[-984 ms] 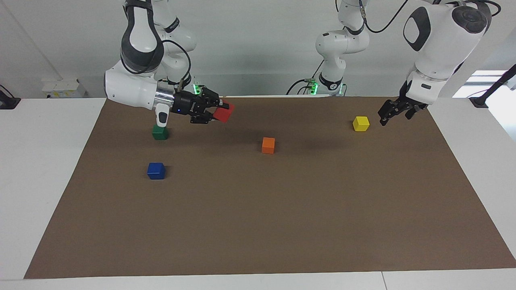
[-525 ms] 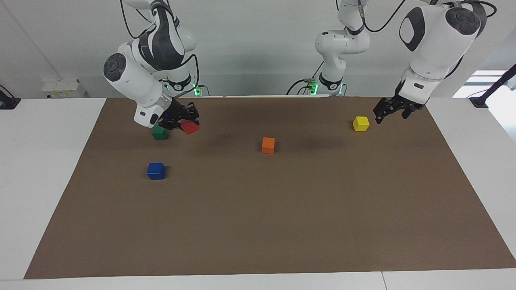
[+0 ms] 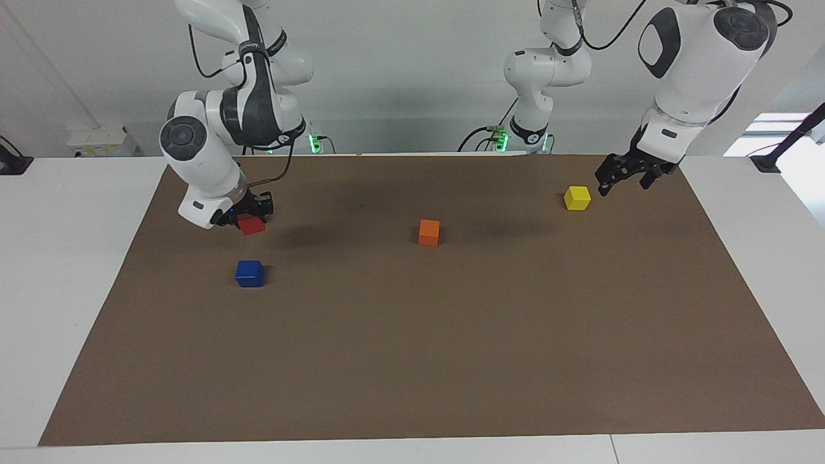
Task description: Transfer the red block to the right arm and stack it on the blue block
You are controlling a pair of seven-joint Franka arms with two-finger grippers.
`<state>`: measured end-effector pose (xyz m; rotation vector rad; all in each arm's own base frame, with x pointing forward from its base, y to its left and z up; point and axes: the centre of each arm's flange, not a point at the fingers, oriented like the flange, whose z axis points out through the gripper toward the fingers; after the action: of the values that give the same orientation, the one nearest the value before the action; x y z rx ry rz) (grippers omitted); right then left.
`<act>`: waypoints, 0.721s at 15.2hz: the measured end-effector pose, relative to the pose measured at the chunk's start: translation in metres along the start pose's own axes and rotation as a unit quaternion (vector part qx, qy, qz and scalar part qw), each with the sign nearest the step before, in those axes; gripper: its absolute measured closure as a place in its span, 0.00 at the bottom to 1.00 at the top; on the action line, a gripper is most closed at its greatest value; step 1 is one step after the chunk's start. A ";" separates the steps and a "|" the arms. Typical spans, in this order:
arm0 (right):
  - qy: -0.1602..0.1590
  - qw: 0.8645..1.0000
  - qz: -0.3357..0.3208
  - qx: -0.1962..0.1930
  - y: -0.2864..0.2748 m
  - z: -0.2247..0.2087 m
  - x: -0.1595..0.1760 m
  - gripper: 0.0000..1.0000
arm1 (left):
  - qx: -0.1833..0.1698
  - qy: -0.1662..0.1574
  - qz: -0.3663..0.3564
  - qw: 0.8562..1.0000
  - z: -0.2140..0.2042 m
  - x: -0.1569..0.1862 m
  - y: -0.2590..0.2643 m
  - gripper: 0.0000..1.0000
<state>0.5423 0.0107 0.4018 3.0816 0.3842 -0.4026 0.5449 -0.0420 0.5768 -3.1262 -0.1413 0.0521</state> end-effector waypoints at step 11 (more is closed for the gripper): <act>-0.051 0.997 0.065 0.010 0.035 0.030 0.060 0.44 | -0.020 0.014 0.013 1.000 -0.005 0.001 0.014 0.00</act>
<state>0.5998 -0.0105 0.3564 3.0661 0.1775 -0.5582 0.5472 -0.0559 0.5812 -3.1664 -0.1012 0.0044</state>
